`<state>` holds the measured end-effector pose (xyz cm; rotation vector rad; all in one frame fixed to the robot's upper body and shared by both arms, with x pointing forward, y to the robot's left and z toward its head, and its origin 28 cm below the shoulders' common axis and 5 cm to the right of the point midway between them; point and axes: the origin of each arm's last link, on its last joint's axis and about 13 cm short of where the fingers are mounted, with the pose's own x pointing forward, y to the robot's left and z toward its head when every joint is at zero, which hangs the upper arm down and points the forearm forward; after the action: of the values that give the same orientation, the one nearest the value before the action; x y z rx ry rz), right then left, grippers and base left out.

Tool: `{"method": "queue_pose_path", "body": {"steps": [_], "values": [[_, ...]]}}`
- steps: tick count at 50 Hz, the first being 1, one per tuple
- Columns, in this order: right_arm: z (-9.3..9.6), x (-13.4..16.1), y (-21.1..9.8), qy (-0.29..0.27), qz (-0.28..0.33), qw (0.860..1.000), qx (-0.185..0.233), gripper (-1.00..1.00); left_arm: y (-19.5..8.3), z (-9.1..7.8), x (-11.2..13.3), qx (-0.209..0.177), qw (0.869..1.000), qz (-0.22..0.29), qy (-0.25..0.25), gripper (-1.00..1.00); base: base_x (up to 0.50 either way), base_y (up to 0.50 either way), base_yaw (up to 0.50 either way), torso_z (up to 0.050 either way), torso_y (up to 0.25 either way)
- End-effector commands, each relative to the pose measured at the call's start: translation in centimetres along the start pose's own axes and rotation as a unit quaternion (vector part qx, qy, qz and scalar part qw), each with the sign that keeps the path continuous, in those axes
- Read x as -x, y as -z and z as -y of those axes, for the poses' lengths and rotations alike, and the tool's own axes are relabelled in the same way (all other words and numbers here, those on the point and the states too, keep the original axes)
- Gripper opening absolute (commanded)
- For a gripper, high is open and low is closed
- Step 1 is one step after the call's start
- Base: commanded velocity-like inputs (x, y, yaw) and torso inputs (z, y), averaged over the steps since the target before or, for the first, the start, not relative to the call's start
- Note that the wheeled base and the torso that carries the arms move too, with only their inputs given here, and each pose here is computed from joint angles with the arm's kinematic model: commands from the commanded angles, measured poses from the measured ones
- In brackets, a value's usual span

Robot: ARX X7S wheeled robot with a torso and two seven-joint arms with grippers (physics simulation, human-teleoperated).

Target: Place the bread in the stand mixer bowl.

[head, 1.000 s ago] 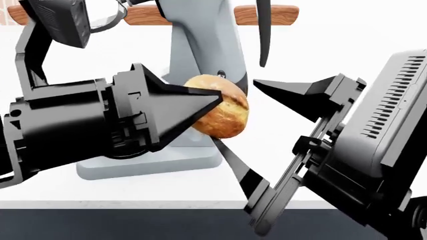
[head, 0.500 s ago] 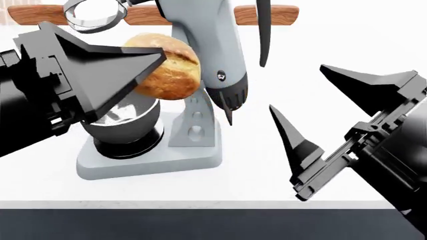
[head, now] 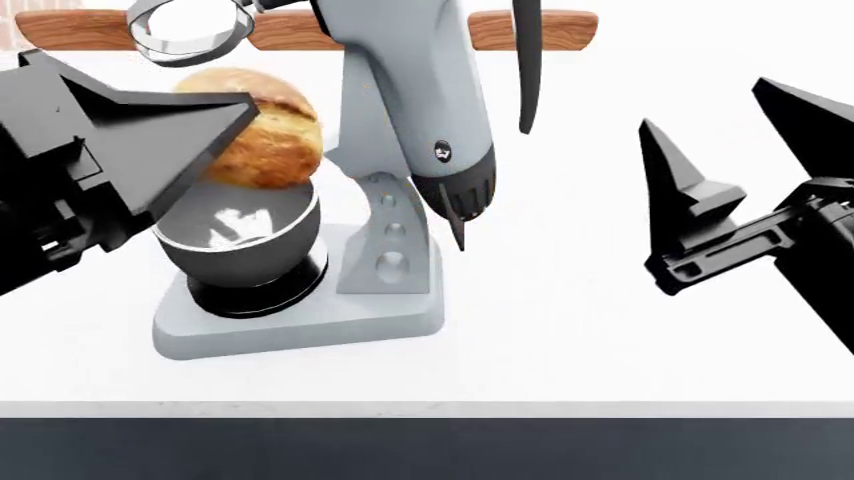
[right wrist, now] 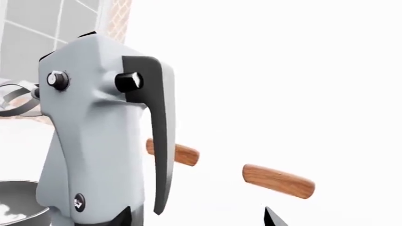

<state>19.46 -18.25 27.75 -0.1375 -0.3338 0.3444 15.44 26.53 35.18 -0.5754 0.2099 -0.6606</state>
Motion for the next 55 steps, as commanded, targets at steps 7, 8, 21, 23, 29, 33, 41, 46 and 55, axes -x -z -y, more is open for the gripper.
{"method": "queue_pose_path", "body": {"steps": [7,8,21,23,29,33,41,46,55], "values": [[0.1,-0.1,0.3,0.008,0.001,1.000,-0.004,1.00,-0.8,-1.5,-1.5,0.006,0.995,0.017,-0.095,-1.00,0.00,0.00,0.00,0.000,0.000],[0.1,-0.1,0.3,0.007,0.001,1.000,-0.006,1.00,-0.8,-1.6,-1.6,0.004,0.995,0.018,-0.100,-1.00,0.00,0.00,0.00,0.000,0.000],[0.1,-0.3,0.5,0.006,0.000,1.000,-0.006,1.00,-1.7,-3.0,-3.4,0.015,0.988,0.019,-0.154,-1.00,0.00,0.00,0.00,0.000,0.000],[0.1,-0.4,0.5,0.006,0.000,1.000,-0.006,1.00,-1.9,-3.1,-3.4,0.019,0.986,0.023,-0.161,-1.00,0.00,0.00,0.00,0.000,0.000],[0.2,-0.4,0.6,0.007,-0.001,1.000,-0.007,1.00,-2.3,-3.8,-4.4,0.034,0.982,0.017,-0.187,-1.00,0.00,0.00,0.00,0.000,0.000],[0.2,-0.4,0.7,0.007,-0.001,1.000,-0.008,1.00,-2.3,-4.4,-5.0,0.036,0.979,0.012,-0.198,-1.00,0.00,0.00,0.00,0.000,0.000],[0.2,-0.5,0.8,0.008,-0.001,1.000,-0.010,1.00,-2.1,-5.2,-5.8,0.040,0.978,0.003,-0.206,-1.00,0.00,0.00,0.00,0.000,0.000],[0.2,-0.5,0.8,0.009,-0.001,1.000,-0.011,1.00,-2.0,-5.6,-6.2,0.040,0.978,-0.001,-0.205,-1.00,0.00,0.00,0.00,0.000,0.000],[0.2,-0.5,0.9,0.009,-0.002,1.000,-0.011,1.00,-1.9,-6.0,-6.8,0.037,0.977,-0.005,-0.210,-1.00,0.00,0.00,0.00,0.000,0.000]]}}
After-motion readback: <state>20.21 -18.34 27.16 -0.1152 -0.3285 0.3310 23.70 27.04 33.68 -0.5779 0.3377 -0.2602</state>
